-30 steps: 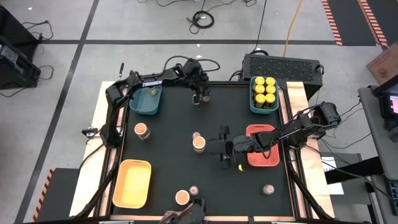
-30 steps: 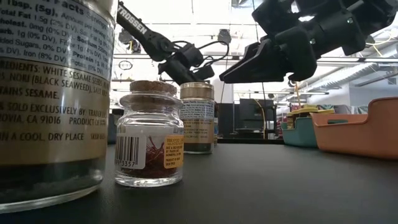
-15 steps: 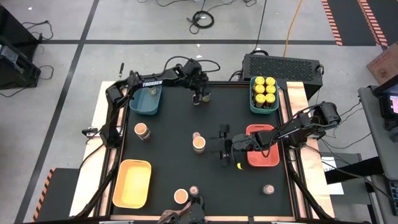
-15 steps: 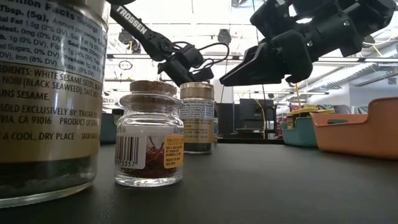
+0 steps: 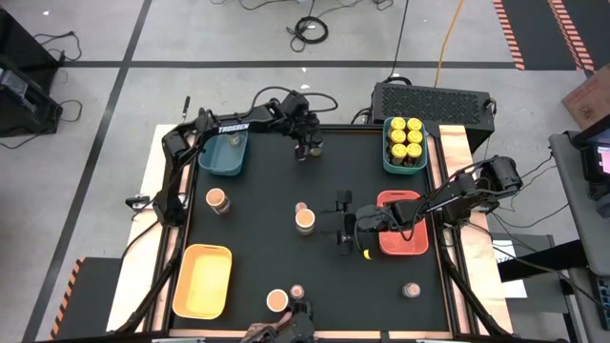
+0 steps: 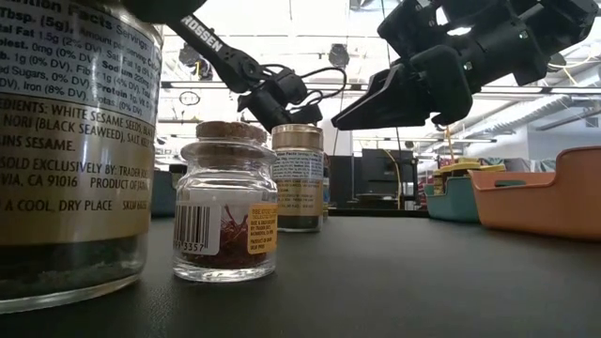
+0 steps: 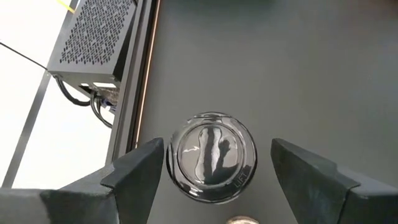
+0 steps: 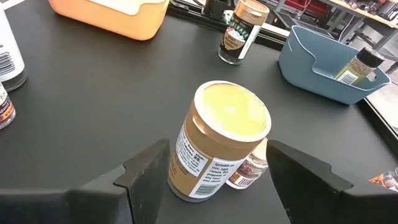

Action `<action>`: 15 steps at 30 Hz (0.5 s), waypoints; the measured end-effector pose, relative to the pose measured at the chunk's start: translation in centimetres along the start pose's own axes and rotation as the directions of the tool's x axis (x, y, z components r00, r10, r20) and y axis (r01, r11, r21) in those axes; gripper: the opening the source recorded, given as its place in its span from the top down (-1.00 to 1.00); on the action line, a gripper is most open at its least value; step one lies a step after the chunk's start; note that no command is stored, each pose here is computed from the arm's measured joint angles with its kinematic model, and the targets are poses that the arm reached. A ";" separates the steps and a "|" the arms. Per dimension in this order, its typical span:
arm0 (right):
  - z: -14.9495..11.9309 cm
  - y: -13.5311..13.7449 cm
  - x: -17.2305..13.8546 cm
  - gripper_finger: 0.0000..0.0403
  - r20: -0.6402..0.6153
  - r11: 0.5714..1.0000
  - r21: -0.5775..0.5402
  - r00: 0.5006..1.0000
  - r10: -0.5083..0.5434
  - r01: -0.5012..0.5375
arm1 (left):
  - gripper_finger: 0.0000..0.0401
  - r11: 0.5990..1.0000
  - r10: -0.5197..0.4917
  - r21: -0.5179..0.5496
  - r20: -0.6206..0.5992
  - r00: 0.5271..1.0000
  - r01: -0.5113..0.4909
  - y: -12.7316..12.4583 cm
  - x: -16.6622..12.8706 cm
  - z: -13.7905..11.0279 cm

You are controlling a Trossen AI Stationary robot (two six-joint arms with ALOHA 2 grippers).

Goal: Sort spices by type
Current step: Put the black spice bottle into the blue bin

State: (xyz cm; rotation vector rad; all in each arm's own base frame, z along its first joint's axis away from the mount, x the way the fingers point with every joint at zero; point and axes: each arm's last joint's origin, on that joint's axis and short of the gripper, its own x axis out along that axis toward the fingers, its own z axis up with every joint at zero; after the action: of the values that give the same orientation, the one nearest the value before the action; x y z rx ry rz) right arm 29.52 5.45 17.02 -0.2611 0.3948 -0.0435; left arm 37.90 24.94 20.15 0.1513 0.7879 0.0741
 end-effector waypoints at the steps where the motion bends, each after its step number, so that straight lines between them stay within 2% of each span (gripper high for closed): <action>1: 0.0 0.0 0.0 -0.29 0.000 1.000 0.000 1.000 0.000 0.000 | -0.49 1.000 0.000 0.000 -0.002 1.000 0.000 0.0 0.1 0.0; 9: 0.0 0.0 0.0 -0.29 0.000 1.000 0.000 1.000 0.000 0.000 | -0.48 1.000 0.000 -0.002 -0.007 1.000 0.000 0.0 0.2 -0.1; 15: 0.0 0.0 0.0 -0.29 0.001 1.000 0.000 1.000 0.000 0.000 | -0.27 1.000 0.001 -0.002 -0.006 1.000 -0.001 0.0 0.2 -0.1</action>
State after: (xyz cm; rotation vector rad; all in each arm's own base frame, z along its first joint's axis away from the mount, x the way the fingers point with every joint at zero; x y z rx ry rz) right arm 29.52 5.45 17.03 -0.2613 0.3941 -0.0435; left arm 37.94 24.99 19.94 0.1502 0.7940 0.0765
